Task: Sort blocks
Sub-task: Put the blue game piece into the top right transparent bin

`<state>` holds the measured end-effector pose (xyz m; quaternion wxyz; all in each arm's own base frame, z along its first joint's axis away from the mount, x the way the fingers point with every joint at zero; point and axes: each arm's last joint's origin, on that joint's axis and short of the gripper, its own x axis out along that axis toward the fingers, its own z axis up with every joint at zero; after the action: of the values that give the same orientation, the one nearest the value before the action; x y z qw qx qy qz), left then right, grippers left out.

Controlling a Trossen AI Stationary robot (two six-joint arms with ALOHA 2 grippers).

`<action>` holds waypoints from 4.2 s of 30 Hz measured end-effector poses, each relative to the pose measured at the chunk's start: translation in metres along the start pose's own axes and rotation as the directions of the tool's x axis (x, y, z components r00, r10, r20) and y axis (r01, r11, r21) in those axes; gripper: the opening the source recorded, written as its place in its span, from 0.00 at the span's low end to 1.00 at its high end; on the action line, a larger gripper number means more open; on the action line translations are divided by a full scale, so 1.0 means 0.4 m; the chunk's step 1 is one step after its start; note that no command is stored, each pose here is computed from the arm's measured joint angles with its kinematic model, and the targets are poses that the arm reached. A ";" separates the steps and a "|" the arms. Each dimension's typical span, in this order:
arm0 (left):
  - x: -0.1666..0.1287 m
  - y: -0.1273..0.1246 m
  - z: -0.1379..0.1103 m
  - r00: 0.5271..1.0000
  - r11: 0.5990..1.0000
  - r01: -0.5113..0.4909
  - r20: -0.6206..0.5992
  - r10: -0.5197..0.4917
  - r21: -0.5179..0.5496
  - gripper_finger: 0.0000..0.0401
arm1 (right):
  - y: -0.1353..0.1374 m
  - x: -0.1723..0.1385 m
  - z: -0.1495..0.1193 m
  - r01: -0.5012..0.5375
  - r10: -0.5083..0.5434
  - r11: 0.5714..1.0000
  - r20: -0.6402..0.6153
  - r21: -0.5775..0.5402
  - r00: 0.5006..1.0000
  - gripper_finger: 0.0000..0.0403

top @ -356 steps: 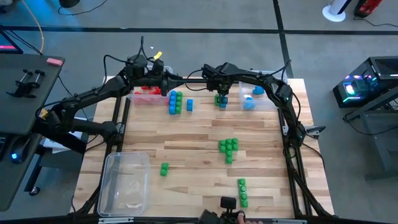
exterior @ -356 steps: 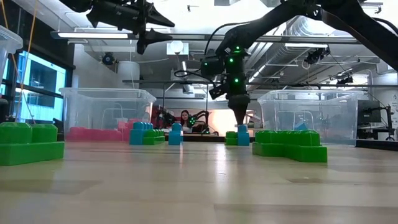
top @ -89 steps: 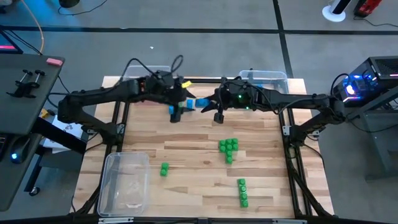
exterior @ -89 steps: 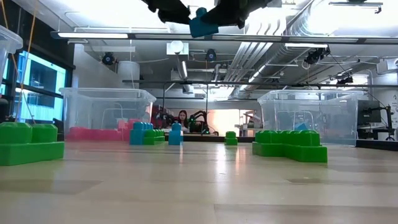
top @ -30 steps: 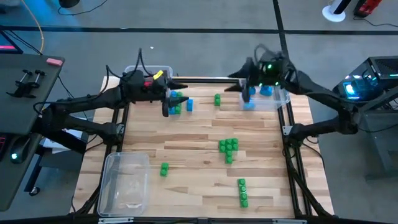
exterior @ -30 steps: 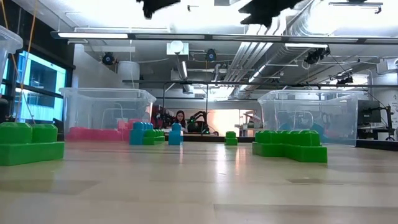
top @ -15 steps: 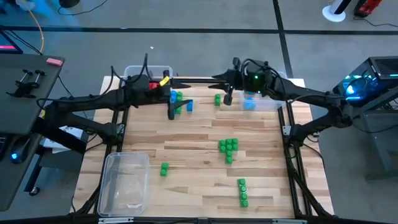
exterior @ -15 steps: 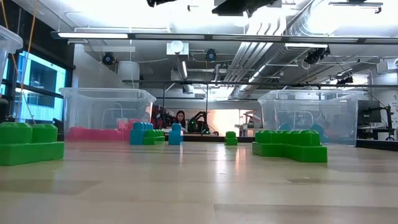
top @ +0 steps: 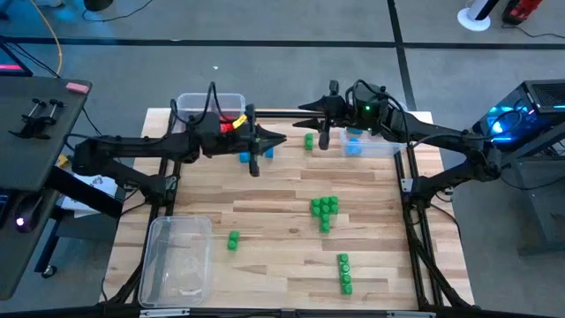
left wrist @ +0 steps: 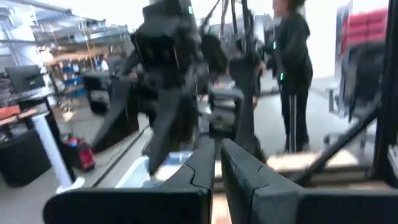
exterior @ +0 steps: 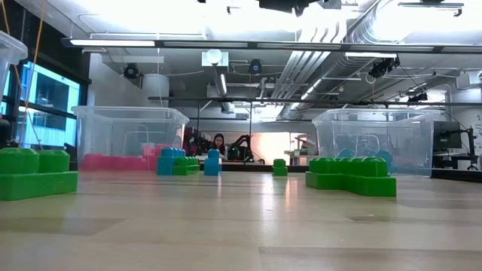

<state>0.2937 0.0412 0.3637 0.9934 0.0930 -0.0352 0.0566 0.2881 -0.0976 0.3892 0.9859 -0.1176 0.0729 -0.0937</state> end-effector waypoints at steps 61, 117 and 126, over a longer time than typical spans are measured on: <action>0.040 0.052 -0.024 0.994 0.987 -0.029 0.102 0.046 -0.155 0.00 | 0.053 0.006 0.022 -0.058 0.056 0.998 0.047 0.036 0.997 0.16; 0.018 0.084 -0.034 0.999 0.992 -0.037 0.019 0.039 -0.117 0.00 | 0.070 0.067 -0.008 -0.016 0.013 0.995 0.031 0.095 0.999 0.16; -0.163 0.108 -0.017 0.863 0.950 -0.311 -0.412 0.294 0.027 0.00 | 0.009 0.061 -0.023 0.093 -0.094 0.990 0.002 0.103 0.996 0.16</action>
<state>0.2242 0.0776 0.3596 0.9589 0.0526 0.1590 0.2290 0.3110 -0.1013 0.3767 0.9855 -0.0703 0.0589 -0.1429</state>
